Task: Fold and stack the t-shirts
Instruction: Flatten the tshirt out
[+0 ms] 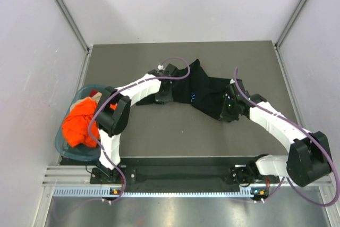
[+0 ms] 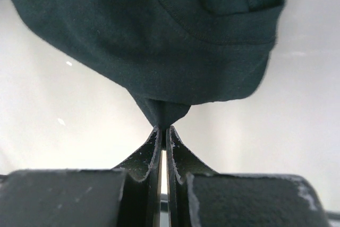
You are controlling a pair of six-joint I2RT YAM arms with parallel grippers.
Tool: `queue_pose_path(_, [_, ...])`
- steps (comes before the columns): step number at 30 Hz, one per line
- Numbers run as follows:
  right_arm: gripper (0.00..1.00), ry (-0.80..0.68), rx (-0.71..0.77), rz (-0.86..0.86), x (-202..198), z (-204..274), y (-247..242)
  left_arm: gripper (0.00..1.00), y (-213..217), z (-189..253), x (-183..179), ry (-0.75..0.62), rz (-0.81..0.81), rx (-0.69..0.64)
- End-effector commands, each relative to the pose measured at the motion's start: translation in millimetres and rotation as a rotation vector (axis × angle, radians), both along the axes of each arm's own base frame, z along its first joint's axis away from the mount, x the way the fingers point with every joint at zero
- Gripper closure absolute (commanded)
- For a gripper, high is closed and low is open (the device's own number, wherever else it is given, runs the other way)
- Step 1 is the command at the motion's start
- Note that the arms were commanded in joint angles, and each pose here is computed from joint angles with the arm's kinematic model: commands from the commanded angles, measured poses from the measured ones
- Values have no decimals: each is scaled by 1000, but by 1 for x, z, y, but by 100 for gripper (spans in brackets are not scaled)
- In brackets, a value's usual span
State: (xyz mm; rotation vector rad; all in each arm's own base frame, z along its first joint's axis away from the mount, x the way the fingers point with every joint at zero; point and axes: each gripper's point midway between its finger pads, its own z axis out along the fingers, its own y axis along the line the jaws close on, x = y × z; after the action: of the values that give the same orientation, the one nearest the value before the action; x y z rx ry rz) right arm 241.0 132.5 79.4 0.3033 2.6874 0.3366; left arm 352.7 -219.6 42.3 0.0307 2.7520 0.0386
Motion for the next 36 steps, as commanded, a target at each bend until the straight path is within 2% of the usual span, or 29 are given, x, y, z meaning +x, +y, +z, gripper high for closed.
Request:
queue_pose_path(1, [100, -33, -100, 29, -15, 23, -23, 100, 7, 126, 30, -301, 28, -65])
queue_pose_path(5, [100, -74, -156, 2, -24, 42, -43, 100, 18, 216, 56, -581, 58, -107])
queue_pose_path(8, [100, -90, -168, -7, -26, 58, -49, 100, 21, 252, 83, -721, 74, -124])
queue_pose_path(10, [100, -81, -189, -12, -28, 66, -55, 100, 24, 247, 108, -728, 89, -121])
queue_pose_path(11, [100, -105, -190, -24, -23, 77, -57, 100, 23, 264, 122, -766, 100, -143])
queue_pose_path(12, [100, -114, -191, -26, -21, 82, -58, 100, 25, 264, 133, -766, 108, -142])
queue_pose_path(13, [100, -110, -196, -22, -21, 86, -60, 100, 24, 240, 152, -729, 107, -109])
queue_pose_path(14, [100, -112, -198, -32, -18, 90, -63, 91, 38, 237, 167, -718, 132, -85])
queue_pose_path(15, [100, -138, -190, -35, -13, 103, -62, 67, 41, 275, 183, -789, 160, -117])
queue_pose_path(16, [100, -125, -200, -31, -11, 104, -63, 41, 44, 238, 198, -704, 155, -68])
queue_pose_path(17, [100, -131, -198, -39, -7, 109, -64, 22, 54, 273, 212, -775, 168, -85])
queue_pose_path(18, [100, -153, -180, -35, -1, 119, -60, 1, 57, 263, 216, -748, 164, -63])
queue_pose_path(20, [100, -147, -182, -31, 9, 123, -60, 1, 64, 263, 211, -749, 179, -59])
queue_pose_path(21, [100, -177, -173, -30, 17, 136, -58, 1, 66, 233, 201, -680, 169, -35])
queue_pose_path(22, [100, -166, -187, -24, 24, 135, -58, 1, 67, 253, 188, -712, 170, -62])
queue_pose_path(23, [100, -195, -186, -40, 33, 147, -61, 1, 69, 218, 173, -630, 158, -39])
queue_pose_path(24, [100, -199, -189, -41, 38, 151, -62, 3, 69, 211, 163, -607, 146, -47])
queue_pose_path(25, [100, -187, -201, -28, 45, 149, -63, 9, 71, 217, 148, -604, 135, -64])
queue_pose_path(26, [100, -202, -200, -42, 54, 157, -67, 12, 71, 183, 131, -519, 118, -65])
queue_pose_path(27, [100, -175, -214, -32, 58, 152, -70, 17, 72, 187, 117, -516, 109, -90])
queue_pose_path(28, [100, -174, -222, -29, 62, 154, -72, 20, 70, 177, 108, -491, 94, -107])
queue_pose_path(29, [100, -191, -226, -50, 70, 164, -80, 22, 70, 148, 90, -420, 73, -109])
queue_pose_path(31, [100, -164, -250, -76, 76, 167, -97, 23, 64, 144, 75, -408, 54, -171])
queue_pose_path(32, [100, -214, -241, -87, 84, 187, -101, 23, 66, 127, 64, -366, 47, -164])
queue_pose_path(35, [100, -281, -230, -113, 93, 220, -108, 22, 67, 115, 49, -324, 28, -169])
queue_pose_path(36, [100, -346, -184, -115, 98, 244, -103, 21, 67, 115, 46, -318, 28, -170])
